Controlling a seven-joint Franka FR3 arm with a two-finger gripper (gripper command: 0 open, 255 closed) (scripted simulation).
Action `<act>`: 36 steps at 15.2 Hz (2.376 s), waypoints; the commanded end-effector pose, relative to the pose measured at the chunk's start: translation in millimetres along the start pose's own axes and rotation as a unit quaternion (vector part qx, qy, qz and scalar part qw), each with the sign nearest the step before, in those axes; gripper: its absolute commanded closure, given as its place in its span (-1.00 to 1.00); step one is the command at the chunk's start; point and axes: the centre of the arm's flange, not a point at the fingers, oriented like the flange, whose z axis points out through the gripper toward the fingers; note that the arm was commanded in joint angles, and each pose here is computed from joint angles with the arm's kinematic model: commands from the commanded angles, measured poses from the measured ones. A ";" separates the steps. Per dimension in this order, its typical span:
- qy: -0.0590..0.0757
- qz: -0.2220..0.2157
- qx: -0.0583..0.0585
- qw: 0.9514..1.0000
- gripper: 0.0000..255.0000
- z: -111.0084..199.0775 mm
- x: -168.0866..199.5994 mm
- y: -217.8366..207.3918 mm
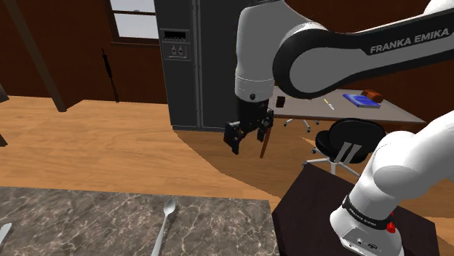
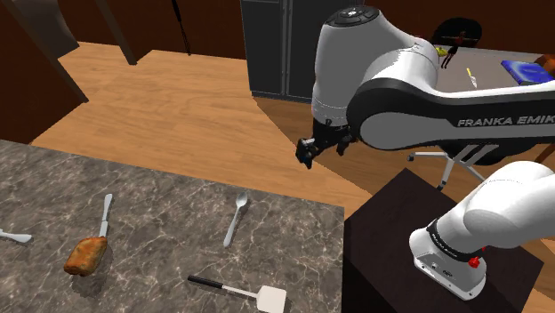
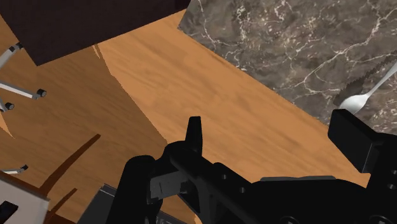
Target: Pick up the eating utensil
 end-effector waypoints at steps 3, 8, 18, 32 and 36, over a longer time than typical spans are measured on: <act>0.000 0.028 -0.015 0.999 -1.00 27.4 1.1 -50.8; -0.001 0.062 -0.034 0.997 -1.00 63.2 6.8 -112.3; -0.001 0.129 -0.073 0.989 -1.00 141.8 30.0 -228.9; -0.001 0.189 -0.108 0.976 -1.00 242.0 63.2 -327.6; -0.001 0.189 -0.108 0.976 -1.00 260.8 62.4 -329.0</act>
